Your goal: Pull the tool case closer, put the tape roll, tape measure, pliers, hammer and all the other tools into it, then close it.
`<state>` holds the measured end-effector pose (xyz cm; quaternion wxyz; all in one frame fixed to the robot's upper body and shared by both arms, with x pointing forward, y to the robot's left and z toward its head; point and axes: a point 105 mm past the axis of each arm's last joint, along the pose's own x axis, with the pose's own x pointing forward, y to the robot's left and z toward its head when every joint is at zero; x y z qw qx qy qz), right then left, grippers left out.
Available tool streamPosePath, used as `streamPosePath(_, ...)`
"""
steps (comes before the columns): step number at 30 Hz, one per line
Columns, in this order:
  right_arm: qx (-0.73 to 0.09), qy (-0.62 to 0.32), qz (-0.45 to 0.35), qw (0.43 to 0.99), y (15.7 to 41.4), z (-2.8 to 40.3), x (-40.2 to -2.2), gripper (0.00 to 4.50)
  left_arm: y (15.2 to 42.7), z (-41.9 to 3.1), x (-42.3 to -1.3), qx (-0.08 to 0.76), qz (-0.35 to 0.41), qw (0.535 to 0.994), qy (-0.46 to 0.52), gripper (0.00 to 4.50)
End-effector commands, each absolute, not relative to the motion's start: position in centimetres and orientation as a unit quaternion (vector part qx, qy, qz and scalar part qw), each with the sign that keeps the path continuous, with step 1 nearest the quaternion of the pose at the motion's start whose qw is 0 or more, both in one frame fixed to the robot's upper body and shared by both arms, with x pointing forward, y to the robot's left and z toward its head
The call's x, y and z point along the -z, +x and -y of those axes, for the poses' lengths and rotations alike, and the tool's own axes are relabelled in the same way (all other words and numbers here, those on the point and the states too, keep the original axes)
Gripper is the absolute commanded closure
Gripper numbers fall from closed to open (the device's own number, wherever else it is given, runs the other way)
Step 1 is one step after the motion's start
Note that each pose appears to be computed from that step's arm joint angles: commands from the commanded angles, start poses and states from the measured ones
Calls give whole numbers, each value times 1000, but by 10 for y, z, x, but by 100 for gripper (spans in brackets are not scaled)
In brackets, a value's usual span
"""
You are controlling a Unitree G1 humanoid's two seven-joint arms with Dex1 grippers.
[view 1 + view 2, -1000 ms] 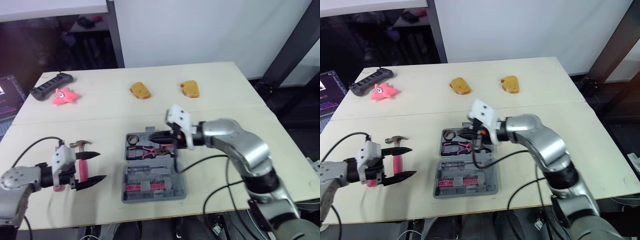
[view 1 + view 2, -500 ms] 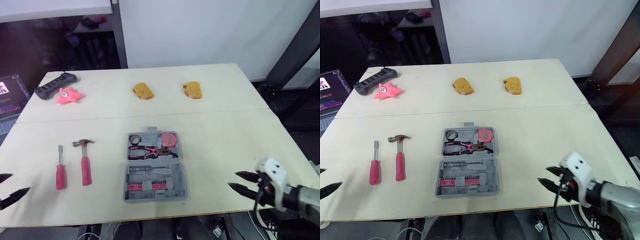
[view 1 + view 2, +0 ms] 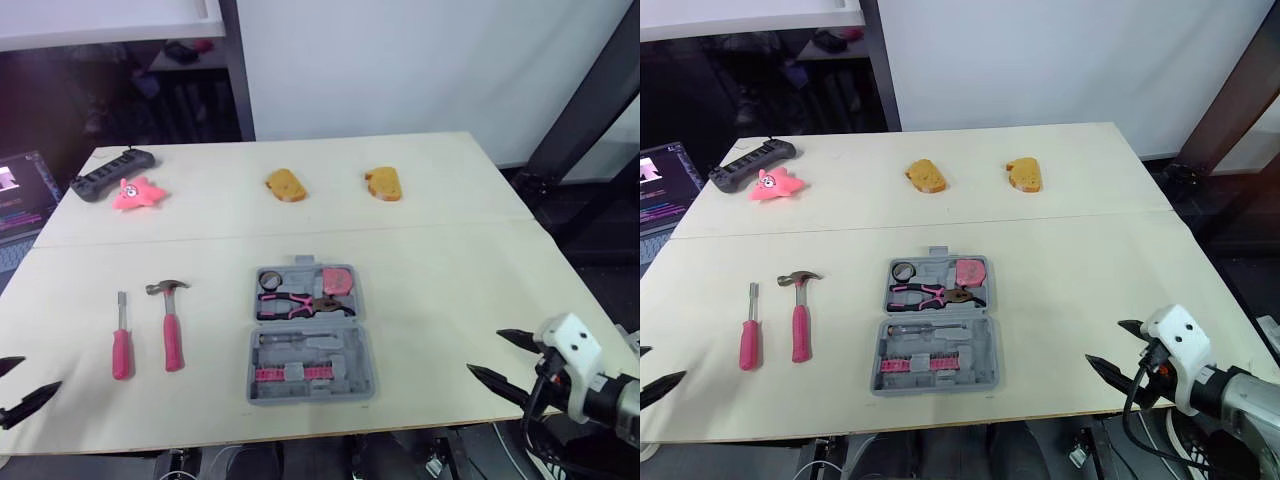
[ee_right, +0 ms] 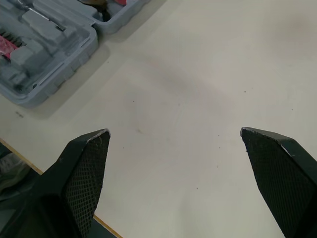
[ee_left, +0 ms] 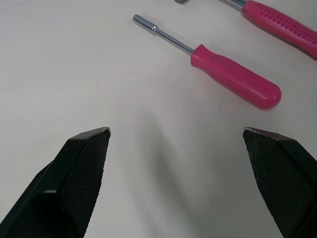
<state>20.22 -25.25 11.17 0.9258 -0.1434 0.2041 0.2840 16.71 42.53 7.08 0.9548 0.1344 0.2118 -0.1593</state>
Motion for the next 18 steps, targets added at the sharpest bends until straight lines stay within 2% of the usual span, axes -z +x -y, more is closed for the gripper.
streamPosePath(1,-301,-122,-163,932,214,232,-125,3,186,-397,-83,153,-147,972,104,0)
streamPosePath(6,-338,-77,-120,930,236,190,-140,3,223,-347,-95,123,-78,989,29,0)
streamPosePath(10,-366,-81,-112,920,243,167,-142,3,243,-330,-89,62,-120,991,-19,0)
streamPosePath(12,-401,-76,-114,906,244,147,-149,3,263,-309,-90,20,-133,989,-56,0)
streamPosePath(15,-443,-94,-113,885,240,128,-160,3,284,-280,-88,5,-182,979,-90,0)
streamPosePath(18,-459,-101,-118,875,237,122,-164,3,299,-271,-84,-28,-224,968,-111,0)
